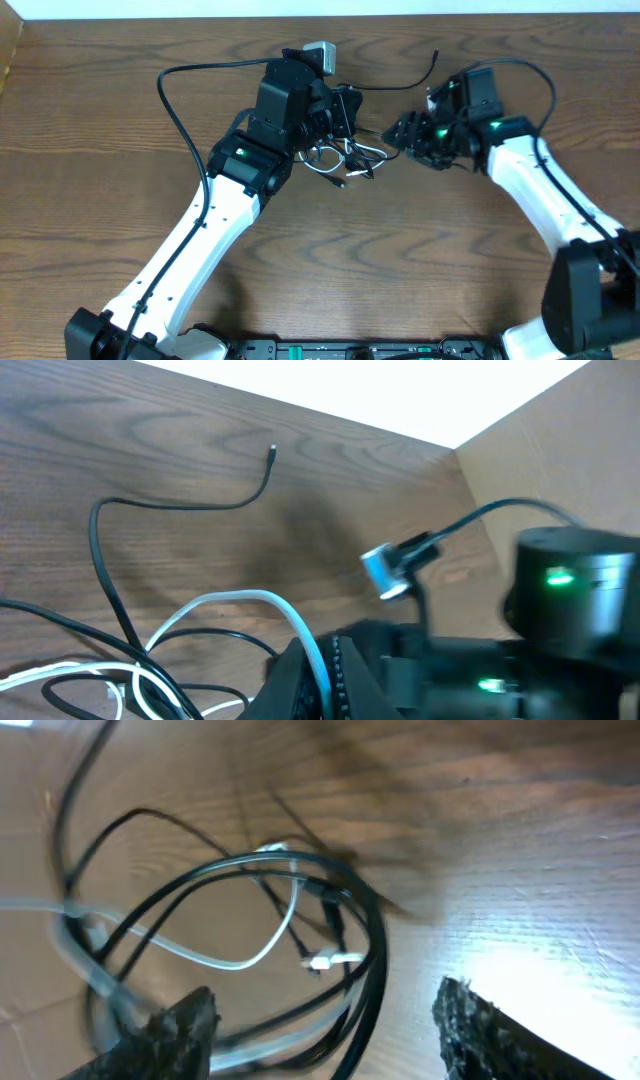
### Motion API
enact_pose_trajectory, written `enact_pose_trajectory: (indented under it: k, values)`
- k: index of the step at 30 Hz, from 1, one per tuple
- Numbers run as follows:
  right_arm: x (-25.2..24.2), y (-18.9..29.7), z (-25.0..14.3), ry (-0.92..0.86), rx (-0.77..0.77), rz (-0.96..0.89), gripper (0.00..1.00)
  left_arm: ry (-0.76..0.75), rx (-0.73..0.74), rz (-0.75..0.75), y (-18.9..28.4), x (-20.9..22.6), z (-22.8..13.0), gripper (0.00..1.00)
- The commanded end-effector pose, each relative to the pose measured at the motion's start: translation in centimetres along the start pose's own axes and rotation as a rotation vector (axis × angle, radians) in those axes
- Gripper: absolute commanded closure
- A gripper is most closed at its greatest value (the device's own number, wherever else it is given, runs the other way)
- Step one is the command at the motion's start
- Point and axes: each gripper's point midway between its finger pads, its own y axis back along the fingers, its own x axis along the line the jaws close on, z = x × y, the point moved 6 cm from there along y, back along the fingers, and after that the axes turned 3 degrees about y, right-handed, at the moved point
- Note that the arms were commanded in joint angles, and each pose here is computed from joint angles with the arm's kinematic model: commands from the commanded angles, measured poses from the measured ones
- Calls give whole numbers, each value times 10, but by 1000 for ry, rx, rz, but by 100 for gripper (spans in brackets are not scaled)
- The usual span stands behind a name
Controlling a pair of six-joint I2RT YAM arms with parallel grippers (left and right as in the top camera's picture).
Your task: Untangle cables
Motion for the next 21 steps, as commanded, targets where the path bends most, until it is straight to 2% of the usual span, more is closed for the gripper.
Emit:
enact_pose_trajectory:
  k: [1,4,13,19,21]
  values:
    - [-15,-17,-3,-65,11,-18,39,-8,-26,-3,2,-5,8,92]
    - [-16,-25,3,-42,-17,9,45,-8,-27,-3,2,-5,8,92]
    - [-4,-32,3,-39,-26,48,51,-9,-33,0,2,-4,9,93]
    - [0,-35,-2,-32,-8,51,60,-8,-41,9,2,-3,10,93]
    - [-1,-35,-3,-33,-8,49,68,-9,-41,10,2,-3,10,93]
